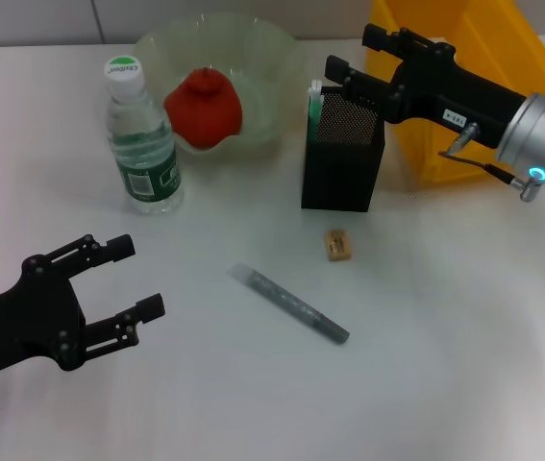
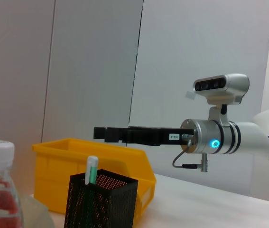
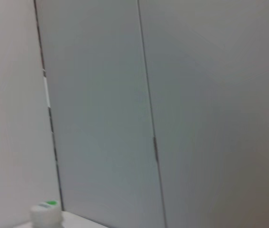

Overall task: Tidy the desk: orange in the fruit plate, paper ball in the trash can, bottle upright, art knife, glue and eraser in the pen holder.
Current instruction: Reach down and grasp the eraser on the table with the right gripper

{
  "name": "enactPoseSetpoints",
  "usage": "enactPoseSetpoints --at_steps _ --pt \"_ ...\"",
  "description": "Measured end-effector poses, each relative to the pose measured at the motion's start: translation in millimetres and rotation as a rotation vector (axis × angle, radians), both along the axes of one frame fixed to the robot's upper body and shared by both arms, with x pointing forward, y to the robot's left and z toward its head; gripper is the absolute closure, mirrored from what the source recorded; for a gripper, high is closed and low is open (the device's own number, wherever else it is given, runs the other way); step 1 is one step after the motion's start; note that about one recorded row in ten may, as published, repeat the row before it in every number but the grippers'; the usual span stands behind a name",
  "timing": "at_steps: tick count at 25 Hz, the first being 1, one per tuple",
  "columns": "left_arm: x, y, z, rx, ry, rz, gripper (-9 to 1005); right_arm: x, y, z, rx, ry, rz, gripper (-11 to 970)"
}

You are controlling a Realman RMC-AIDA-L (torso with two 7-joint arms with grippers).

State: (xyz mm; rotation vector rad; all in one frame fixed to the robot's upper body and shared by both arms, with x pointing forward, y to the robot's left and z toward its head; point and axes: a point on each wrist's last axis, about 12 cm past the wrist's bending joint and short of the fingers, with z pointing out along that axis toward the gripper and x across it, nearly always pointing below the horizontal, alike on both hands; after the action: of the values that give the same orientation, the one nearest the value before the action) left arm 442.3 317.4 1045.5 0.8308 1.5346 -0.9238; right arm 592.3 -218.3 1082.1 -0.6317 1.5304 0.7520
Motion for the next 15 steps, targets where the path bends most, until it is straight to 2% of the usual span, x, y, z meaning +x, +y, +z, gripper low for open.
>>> enactPoseSetpoints --at_steps 4,6,7,15 --pt "-0.1 -0.1 0.1 0.0 -0.001 -0.001 213 -8.8 -1.5 10.2 0.055 -0.005 0.091 237" --pt "-0.3 -0.1 0.2 -0.001 -0.001 -0.003 213 -18.0 -3.0 16.7 0.046 0.002 0.191 238" --pt "-0.3 -0.1 0.2 -0.001 -0.001 -0.003 213 -18.0 -3.0 16.7 0.046 0.002 0.191 238" --pt "-0.6 -0.2 0.4 -0.001 -0.001 -0.009 213 -33.6 0.3 19.5 -0.127 0.055 0.429 240"
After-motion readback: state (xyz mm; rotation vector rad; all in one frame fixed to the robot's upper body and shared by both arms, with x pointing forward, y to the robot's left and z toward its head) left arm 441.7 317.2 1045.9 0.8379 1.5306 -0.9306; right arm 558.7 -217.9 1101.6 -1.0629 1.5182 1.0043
